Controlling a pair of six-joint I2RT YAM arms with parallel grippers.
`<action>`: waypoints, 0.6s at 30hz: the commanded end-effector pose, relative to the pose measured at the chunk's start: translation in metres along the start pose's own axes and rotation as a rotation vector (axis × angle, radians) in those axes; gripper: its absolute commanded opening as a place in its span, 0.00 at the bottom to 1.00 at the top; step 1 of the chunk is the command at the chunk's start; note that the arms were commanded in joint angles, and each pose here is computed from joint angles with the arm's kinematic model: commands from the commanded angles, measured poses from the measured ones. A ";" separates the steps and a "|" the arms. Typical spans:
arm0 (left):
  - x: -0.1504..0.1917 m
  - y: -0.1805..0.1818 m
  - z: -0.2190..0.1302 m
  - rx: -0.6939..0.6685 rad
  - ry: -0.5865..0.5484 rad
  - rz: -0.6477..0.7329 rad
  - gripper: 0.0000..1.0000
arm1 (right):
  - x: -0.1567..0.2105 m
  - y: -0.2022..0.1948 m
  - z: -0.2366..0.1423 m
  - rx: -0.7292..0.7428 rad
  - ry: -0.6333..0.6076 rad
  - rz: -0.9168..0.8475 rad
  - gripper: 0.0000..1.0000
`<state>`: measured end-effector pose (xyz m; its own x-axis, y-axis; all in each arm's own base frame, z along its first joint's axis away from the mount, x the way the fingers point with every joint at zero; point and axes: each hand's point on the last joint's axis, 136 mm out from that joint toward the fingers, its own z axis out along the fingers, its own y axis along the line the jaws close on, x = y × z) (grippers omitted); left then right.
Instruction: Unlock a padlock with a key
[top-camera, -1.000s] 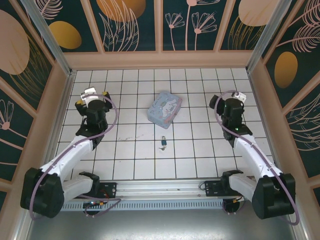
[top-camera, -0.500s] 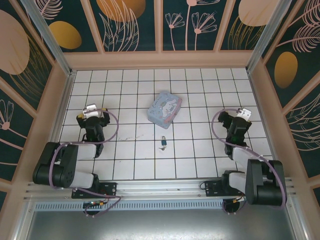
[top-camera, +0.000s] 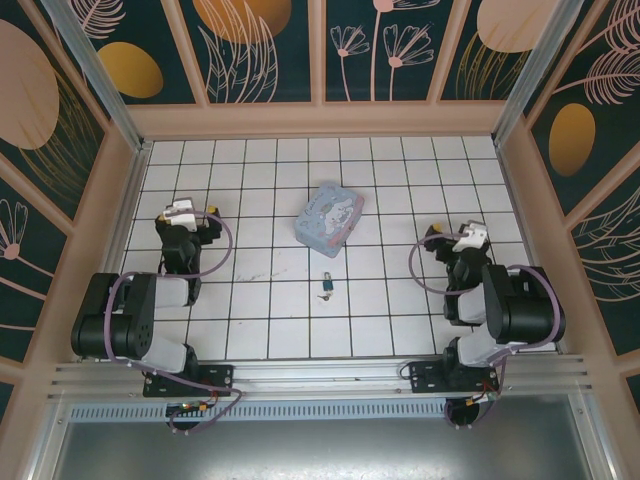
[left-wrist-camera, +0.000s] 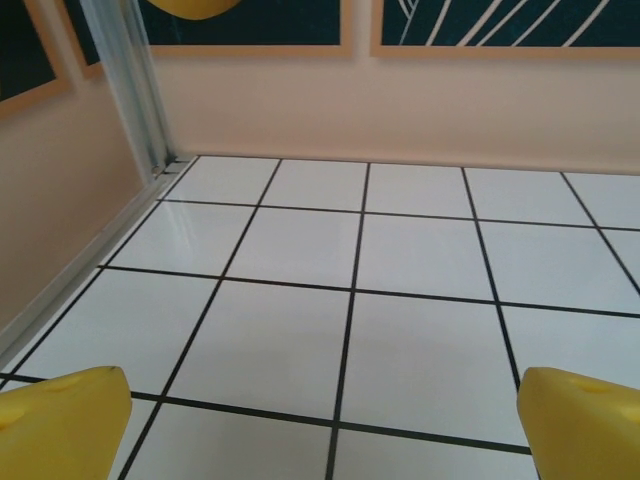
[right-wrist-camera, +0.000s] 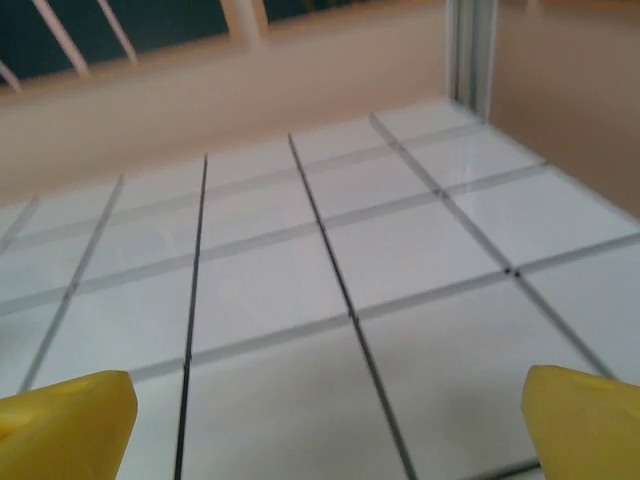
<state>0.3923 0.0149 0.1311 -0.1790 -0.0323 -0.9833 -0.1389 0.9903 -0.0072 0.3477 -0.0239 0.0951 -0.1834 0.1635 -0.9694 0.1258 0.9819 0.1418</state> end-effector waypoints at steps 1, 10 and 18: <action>-0.004 0.000 0.003 0.026 -0.012 -0.034 0.99 | -0.030 0.019 0.014 -0.090 -0.081 -0.036 0.99; -0.005 -0.008 -0.001 0.079 -0.025 -0.015 0.99 | -0.029 0.014 0.022 -0.073 -0.048 -0.015 0.99; -0.004 0.003 0.001 0.012 -0.020 -0.040 0.99 | -0.030 0.015 0.021 -0.035 -0.058 -0.036 0.99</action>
<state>0.3931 0.0135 0.1301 -0.1807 -0.0534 -0.9821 -0.1101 0.9934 -0.0338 0.3738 -0.0155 0.1169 -0.1460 0.1458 -0.9785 0.0745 0.9879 0.1361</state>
